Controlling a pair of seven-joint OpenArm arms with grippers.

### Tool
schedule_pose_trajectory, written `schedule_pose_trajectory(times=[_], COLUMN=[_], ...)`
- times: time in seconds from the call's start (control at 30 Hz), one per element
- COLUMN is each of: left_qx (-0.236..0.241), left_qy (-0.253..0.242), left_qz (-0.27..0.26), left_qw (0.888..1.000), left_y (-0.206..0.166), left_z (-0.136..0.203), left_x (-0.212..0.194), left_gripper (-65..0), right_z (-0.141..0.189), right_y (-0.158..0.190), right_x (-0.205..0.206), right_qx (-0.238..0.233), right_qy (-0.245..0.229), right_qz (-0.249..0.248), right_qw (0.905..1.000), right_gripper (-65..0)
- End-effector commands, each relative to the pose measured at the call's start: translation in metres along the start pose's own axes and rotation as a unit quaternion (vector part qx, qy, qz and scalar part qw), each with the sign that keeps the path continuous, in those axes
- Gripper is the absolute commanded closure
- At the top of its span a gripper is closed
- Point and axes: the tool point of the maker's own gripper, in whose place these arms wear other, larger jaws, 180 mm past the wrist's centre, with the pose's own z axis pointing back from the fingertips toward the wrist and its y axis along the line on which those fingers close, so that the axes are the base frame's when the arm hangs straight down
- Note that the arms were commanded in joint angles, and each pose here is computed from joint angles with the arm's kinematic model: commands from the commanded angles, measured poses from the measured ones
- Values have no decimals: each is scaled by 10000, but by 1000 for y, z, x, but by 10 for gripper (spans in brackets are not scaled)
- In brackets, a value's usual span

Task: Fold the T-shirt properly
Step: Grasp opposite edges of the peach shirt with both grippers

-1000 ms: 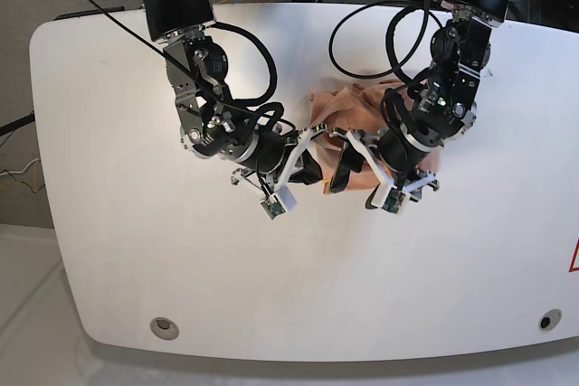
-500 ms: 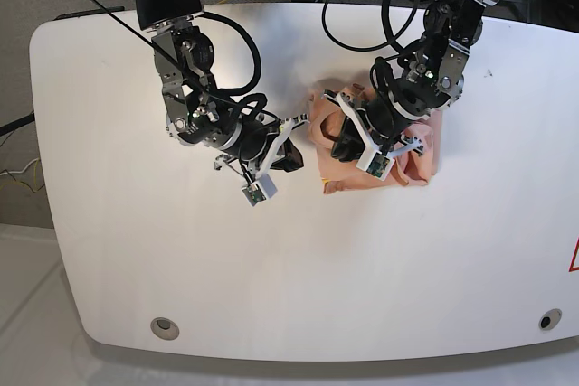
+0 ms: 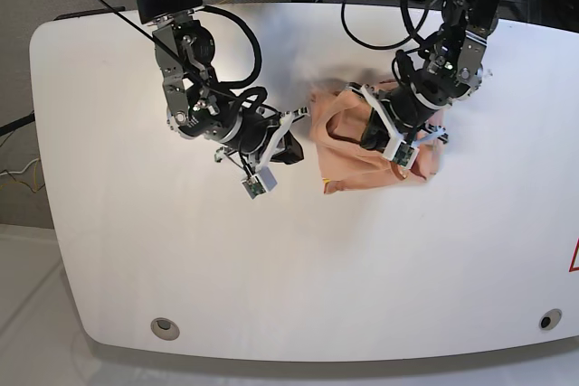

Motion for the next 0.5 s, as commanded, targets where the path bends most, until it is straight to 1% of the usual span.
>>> schedule_pose_trajectory(times=[0.0,0.47], left_qx=[108,687], left_qy=[-178,-12], left_qz=[-143,-283], left_qw=[9997,9972], left_y=[12,64], left_z=[6,29], left_x=[12,2], left_gripper=[-5,-5], right_z=[3,-3], right_y=[5,19], right_x=[17,22], right_qx=[85,229], right_qy=[-266,-361], right_qz=[72,-21], right_qw=[9996,9991], right_gripper=[0,0])
